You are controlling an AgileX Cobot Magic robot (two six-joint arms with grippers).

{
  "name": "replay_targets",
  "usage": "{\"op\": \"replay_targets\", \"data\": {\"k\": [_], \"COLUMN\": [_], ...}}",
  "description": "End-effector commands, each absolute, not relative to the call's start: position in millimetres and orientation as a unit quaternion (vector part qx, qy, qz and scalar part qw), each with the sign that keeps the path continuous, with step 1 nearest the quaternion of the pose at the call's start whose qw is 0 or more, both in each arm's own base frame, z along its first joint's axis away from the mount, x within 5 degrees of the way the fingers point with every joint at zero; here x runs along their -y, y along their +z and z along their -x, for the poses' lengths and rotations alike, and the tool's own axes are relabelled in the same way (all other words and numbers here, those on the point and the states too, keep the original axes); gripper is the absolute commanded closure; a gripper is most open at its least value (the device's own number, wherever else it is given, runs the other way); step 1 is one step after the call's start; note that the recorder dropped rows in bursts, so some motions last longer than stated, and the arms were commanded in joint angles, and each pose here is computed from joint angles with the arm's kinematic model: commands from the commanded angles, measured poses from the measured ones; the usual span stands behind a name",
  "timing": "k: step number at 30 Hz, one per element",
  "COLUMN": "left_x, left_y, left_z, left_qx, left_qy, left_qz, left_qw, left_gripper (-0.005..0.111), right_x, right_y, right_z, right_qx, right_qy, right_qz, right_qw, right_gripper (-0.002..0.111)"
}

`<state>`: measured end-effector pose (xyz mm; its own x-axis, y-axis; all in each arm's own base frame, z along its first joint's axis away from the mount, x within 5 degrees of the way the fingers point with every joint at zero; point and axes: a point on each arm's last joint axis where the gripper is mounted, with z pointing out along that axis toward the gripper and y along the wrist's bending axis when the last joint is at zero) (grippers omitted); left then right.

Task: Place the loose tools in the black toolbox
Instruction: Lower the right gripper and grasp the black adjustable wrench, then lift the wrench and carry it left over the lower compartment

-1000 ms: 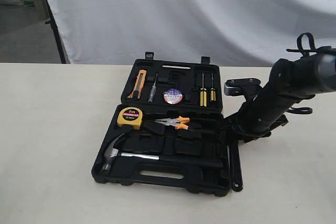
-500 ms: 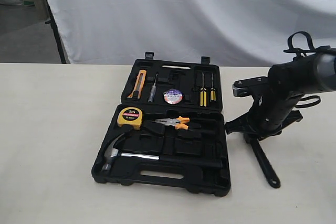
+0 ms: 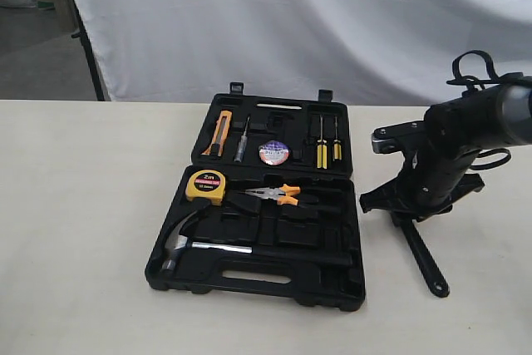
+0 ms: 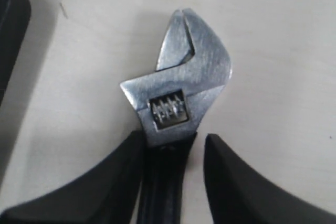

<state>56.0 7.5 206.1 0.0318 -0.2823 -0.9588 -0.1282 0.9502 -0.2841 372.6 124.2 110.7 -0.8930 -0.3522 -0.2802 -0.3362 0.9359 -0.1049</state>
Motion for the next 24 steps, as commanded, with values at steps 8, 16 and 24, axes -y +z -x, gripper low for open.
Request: {"op": "replay_targets", "data": {"k": [8, 16, 24], "left_x": [-9, -9, -9], "left_y": [208, 208, 208], "left_z": [-55, -55, -55], "left_qx": [-0.687, -0.687, -0.687], "left_qy": [-0.046, -0.046, -0.046], "left_qz": [0.156, 0.156, 0.156], "left_qw": [0.708, 0.708, 0.708], "left_gripper": [0.106, 0.106, 0.106], "right_x": [-122, -120, -101], "right_y": [102, 95, 70], "right_z": [-372, -381, -389], "right_qx": [-0.975, -0.971, -0.98], "right_qy": [-0.03, -0.016, -0.012], "right_qz": [0.17, 0.16, 0.112], "right_qw": [0.141, 0.175, 0.164], "right_gripper": [0.047, 0.047, 0.048]}}
